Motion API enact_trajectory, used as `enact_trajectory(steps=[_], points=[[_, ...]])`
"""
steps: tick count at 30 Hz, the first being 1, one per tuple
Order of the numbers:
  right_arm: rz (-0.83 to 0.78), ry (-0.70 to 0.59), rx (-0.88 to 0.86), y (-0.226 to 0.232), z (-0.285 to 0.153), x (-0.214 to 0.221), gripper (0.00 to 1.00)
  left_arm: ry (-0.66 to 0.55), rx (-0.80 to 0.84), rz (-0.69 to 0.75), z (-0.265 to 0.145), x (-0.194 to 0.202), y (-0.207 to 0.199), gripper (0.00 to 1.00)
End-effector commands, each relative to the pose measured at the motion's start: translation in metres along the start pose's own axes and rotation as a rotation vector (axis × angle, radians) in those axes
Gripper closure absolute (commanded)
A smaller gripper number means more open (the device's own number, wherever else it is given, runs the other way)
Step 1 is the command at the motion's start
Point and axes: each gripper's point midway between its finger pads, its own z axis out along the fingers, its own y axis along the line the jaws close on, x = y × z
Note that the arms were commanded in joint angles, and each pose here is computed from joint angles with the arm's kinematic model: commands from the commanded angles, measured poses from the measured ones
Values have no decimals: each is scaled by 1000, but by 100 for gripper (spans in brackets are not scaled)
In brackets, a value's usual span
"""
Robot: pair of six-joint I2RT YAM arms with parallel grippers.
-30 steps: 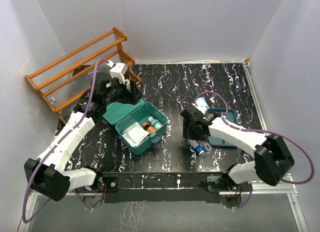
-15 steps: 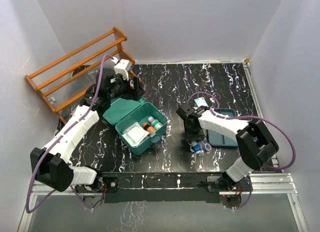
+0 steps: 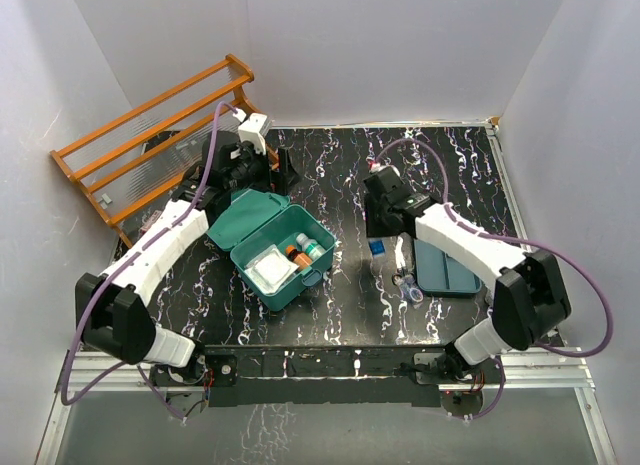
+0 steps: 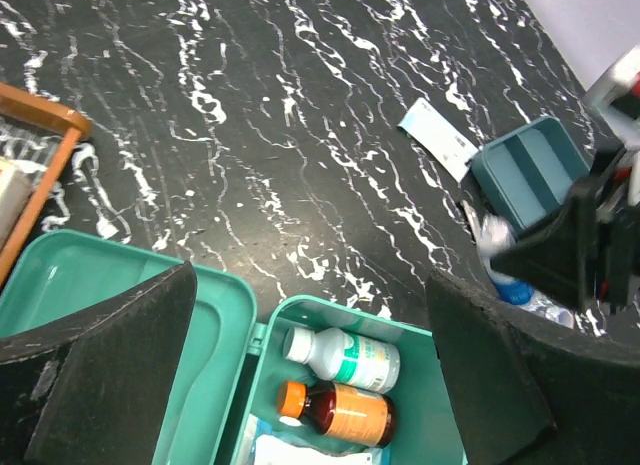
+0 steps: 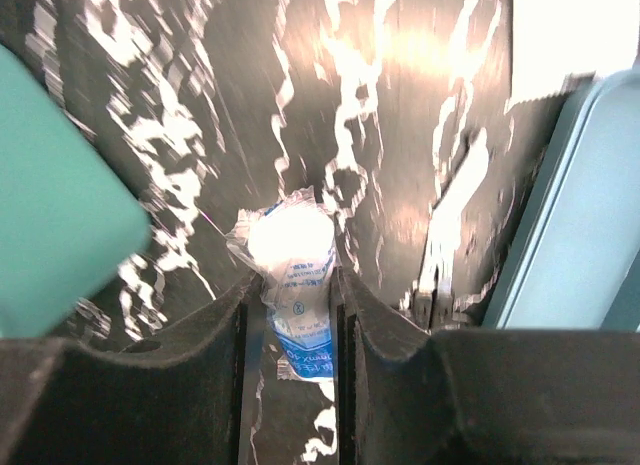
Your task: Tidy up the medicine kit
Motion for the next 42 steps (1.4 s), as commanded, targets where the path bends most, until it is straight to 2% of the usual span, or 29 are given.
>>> enact_trajectory(steps=[1, 4, 10, 15, 21, 31, 42], points=[[11, -428, -182, 30, -57, -115, 75, -62, 123, -20, 10, -18, -22, 1], [-6, -569, -304, 52, -83, -156, 74, -64, 184, -71, 16, -15, -32, 1], [-30, -689, -533, 97, -131, -201, 74, -108, 299, -89, 15, -28, -53, 1], [33, -824, -661, 107, -166, -215, 74, -137, 441, -157, 11, -28, -75, 10], [35, -790, -784, 125, -175, -209, 73, -135, 534, -189, 13, -25, -93, 19], [-7, -726, -846, 130, -174, -193, 73, -212, 569, -205, 13, -36, -99, 38], [-12, -717, -818, 123, -170, -187, 71, -258, 578, -91, 9, -31, -99, 68]])
